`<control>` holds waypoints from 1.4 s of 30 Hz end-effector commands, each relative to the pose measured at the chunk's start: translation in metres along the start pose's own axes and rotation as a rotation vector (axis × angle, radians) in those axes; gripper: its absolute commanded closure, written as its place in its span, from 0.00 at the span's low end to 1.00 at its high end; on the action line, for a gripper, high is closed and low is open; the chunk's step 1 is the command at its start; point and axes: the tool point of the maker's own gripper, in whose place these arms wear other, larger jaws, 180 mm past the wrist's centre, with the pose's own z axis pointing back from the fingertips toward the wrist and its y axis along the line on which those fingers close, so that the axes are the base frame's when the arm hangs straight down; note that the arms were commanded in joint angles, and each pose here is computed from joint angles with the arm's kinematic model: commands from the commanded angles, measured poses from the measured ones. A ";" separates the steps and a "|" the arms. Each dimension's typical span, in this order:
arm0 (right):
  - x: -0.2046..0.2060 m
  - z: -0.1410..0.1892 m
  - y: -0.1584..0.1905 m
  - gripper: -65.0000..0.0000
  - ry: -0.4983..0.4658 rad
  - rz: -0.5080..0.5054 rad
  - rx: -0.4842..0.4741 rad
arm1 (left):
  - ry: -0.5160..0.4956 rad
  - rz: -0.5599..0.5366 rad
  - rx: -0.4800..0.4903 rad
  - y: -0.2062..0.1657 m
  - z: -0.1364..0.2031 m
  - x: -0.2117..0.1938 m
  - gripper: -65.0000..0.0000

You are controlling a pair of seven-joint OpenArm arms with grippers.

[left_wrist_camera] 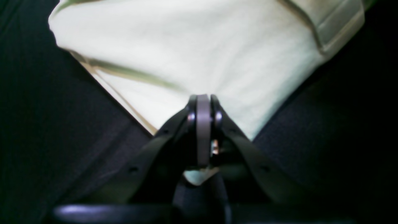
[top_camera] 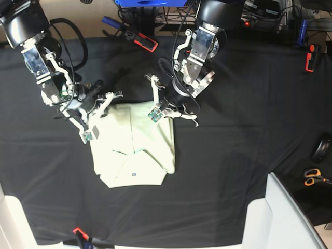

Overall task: Fold the T-shirt properly
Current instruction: 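Pat the folded shirt's collar edge flat with both grippers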

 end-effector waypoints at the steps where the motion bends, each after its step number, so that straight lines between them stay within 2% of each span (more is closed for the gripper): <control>1: 0.010 0.004 -0.002 1.00 -0.035 0.007 0.000 | 0.010 -0.018 0.015 0.006 0.002 -0.001 1.00; 9: 0.012 0.005 -0.003 1.00 -0.037 0.013 -0.002 | -0.052 -0.051 0.086 0.030 0.021 0.019 1.00; 15: 0.034 0.016 0.007 1.00 -0.097 0.033 0.021 | -0.046 0.000 0.185 0.066 0.035 0.011 1.00; 17: 0.035 0.017 0.008 1.00 -0.086 0.039 0.021 | -0.059 -0.002 0.193 0.068 0.037 0.016 1.00; 25: 0.059 0.010 -0.006 1.00 -0.099 0.040 -0.010 | -0.112 0.065 0.135 0.032 0.022 0.047 1.00; 29: 0.056 0.000 -0.023 1.00 -0.066 0.027 -0.044 | -0.072 0.077 0.095 0.023 0.006 0.036 1.00; 32: 0.053 -0.002 -0.033 1.00 -0.078 0.028 -0.062 | -0.043 0.087 0.084 0.021 0.002 0.025 1.00; 37: 0.034 -0.006 -0.062 1.00 -0.048 0.020 -0.120 | -0.015 0.066 0.090 0.027 0.005 0.010 1.00; 42: 0.028 -0.010 -0.068 1.00 -0.045 0.014 -0.132 | -0.004 0.062 0.108 0.031 0.007 0.004 1.00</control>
